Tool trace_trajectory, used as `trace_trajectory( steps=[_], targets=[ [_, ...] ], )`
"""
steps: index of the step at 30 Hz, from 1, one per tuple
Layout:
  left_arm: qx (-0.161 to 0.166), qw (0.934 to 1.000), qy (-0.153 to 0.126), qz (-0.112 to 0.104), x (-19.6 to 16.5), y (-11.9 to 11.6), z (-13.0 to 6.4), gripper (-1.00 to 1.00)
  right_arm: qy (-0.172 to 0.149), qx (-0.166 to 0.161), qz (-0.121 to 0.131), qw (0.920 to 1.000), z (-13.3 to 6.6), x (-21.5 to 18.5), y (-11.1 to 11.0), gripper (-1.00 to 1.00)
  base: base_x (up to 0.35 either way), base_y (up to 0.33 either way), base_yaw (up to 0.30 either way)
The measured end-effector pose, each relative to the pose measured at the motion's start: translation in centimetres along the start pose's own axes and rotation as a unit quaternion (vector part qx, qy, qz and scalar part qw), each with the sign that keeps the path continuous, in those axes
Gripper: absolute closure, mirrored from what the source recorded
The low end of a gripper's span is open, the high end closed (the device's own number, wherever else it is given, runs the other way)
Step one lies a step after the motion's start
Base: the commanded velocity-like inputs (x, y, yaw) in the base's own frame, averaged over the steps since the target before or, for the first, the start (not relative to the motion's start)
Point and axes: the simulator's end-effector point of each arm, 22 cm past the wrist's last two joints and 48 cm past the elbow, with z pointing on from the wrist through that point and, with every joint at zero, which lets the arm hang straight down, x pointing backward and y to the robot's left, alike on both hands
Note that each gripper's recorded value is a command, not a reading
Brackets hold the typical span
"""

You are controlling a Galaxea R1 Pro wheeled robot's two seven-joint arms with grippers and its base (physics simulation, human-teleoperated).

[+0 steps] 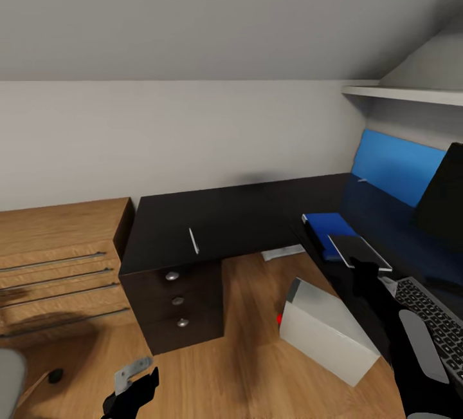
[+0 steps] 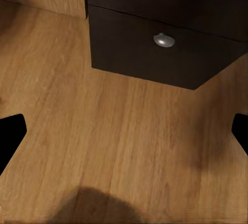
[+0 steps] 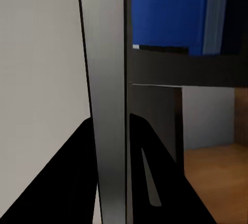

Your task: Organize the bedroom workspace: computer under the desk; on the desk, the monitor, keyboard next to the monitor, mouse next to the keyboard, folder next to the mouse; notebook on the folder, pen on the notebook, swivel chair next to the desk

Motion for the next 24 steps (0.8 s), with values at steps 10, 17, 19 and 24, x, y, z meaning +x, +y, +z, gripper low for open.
trace_trajectory(
  steps=[10,17,19,24],
  targets=[
    [0.013,0.9999,-0.004,-0.005,4.0,1.5,-0.2,-1.0,0.002,-0.003,0.0,1.0,0.0,0.1,0.1,1.0,0.0,0.0,-0.028],
    [0.005,0.9999,-0.011,-0.008,5.9,3.0,-1.4,-1.0,0.002,-0.017,0.0,0.9998,0.0,0.2,0.7,1.0,0.167,0.0,0.0],
    [0.005,0.9999,-0.011,-0.008,6.0,3.1,-1.4,-1.0,0.003,-0.017,0.001,0.9999,0.0,0.3,0.7,1.0,0.306,0.0,0.0],
    [0.004,0.9999,-0.01,-0.008,6.2,3.2,-1.5,-1.0,0.003,-0.016,0.0,0.9999,0.0,0.3,0.5,1.0,0.304,0.0,0.0]
  ],
)
